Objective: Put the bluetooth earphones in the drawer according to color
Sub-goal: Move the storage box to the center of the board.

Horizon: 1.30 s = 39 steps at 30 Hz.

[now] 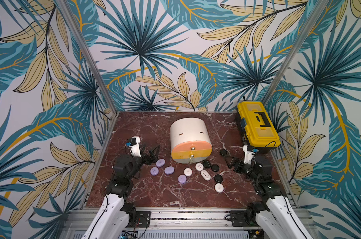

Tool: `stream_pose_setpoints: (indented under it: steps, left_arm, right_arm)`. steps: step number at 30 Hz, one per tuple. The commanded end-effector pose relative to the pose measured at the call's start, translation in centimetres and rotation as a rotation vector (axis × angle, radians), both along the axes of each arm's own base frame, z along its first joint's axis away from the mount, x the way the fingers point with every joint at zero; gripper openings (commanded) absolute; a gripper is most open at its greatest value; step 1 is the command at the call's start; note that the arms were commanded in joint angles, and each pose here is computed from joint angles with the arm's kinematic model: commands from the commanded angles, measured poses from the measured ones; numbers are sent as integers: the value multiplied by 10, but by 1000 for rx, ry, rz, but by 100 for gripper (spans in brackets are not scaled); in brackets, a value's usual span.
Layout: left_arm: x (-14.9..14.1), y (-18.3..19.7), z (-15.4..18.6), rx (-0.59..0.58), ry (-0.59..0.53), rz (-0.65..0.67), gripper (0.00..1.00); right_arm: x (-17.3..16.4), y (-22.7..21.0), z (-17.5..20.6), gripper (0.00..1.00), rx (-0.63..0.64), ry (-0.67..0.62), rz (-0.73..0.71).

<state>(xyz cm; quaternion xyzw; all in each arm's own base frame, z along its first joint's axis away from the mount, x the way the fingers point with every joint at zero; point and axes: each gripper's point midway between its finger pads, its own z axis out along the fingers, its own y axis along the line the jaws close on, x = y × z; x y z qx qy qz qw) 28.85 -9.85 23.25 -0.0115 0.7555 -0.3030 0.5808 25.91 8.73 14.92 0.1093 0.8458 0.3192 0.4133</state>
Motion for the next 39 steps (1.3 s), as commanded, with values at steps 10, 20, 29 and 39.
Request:
stream_pose_setpoints:
  steps: [10,20,29,39]
  left_arm:
    - [16,2,-37,-90,130,51,100]
    - [11,-4,-35,-131,98,13,100]
    - [12,-10,-39,-146,106,-23,100]
    - [8,-14,-35,-153,88,-49,100]
  right_arm:
    - [9,57,-6,72,119,53,193]
    - [30,112,9,68,-48,10,257]
    - [63,148,21,68,-104,-27,240]
    - [99,179,35,69,-105,-53,234]
